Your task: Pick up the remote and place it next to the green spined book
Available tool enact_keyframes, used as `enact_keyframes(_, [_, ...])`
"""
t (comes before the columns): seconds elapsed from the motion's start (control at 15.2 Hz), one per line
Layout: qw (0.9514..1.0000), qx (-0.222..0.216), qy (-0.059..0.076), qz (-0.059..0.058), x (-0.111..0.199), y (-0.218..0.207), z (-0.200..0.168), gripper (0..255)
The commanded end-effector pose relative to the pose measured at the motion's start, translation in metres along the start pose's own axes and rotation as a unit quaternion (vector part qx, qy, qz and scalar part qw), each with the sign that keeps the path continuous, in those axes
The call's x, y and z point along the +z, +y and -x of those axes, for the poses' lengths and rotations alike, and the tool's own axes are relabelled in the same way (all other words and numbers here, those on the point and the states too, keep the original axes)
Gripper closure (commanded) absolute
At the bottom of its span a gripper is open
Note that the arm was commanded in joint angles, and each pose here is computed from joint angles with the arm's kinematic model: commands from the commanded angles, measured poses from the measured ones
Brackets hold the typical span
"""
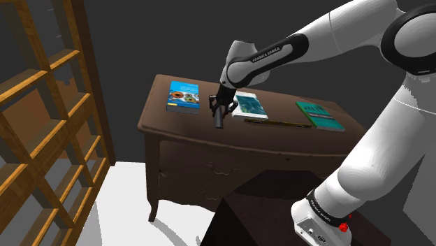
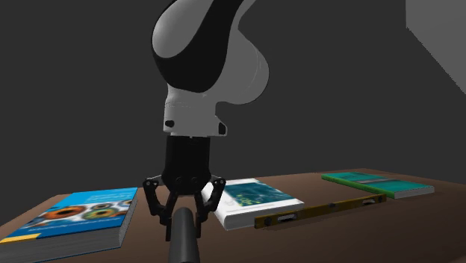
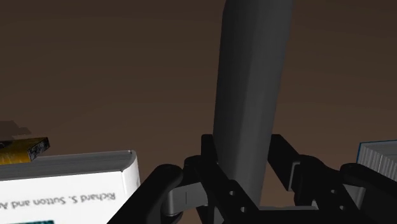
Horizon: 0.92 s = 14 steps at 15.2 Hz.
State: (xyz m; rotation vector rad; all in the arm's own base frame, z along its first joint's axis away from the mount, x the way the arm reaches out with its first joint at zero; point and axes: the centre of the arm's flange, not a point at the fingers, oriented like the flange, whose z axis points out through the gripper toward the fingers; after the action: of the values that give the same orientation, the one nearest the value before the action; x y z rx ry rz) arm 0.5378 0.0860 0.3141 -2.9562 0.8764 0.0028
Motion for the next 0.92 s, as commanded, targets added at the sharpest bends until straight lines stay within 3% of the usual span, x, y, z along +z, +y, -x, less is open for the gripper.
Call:
enact_keyframes(0.0, [1.0000, -0.002, -0.001, 0.000, -0.006, -0.002, 0.002, 255])
enact_keyframes(0.86, [1.0000, -0.002, -0.001, 0.000, -0.075, -0.005, 0.003, 255])
